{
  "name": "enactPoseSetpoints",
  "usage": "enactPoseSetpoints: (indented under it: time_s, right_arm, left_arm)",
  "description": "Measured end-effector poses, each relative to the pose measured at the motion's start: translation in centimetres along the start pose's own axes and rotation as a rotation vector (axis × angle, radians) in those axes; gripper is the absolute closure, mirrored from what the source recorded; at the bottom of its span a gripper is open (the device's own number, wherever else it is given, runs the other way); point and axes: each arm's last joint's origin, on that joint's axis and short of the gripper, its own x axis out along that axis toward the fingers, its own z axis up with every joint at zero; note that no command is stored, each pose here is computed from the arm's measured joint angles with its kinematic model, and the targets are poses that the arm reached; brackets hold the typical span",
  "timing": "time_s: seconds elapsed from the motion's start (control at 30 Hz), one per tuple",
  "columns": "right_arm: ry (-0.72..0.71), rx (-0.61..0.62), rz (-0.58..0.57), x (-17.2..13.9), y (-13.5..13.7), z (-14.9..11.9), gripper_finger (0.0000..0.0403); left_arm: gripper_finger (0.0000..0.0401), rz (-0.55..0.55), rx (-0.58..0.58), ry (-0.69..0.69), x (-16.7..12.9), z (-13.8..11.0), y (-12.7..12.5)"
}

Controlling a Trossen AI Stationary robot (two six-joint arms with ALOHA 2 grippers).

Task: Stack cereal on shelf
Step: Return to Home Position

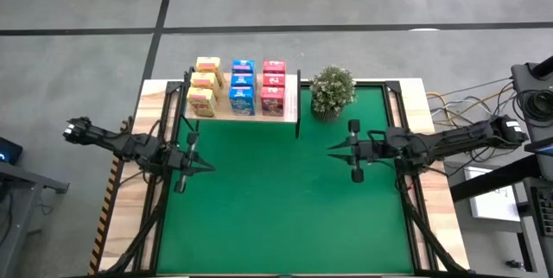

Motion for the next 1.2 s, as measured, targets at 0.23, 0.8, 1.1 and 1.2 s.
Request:
enactPoseSetpoints:
  time_s: [0.23, 0.8, 1.1, 1.2]
  right_arm:
    - [-0.093, 0.008, -0.032, -2.6, 0.6, -1.5, 0.0339]
    - [-0.243, -0.001, -0.092, -5.7, 0.8, -2.4, 0.0339]
    - [-0.257, -0.024, -0.105, -6.0, 0.8, -2.2, 0.0339]
    - [-0.28, -0.023, -0.139, -6.3, 0.6, -1.9, 0.0339]
  left_arm:
    - [0.0401, -0.126, -0.042, -0.039, -0.5, -1.9, -0.7]
    - [0.0401, -0.198, -0.065, -0.064, 0.1, -5.3, -1.8]
    - [0.0401, -0.194, -0.061, -0.066, 0.1, -5.3, -1.7]
    - [0.0401, -0.194, -0.075, -0.065, 0.1, -5.3, -1.7]
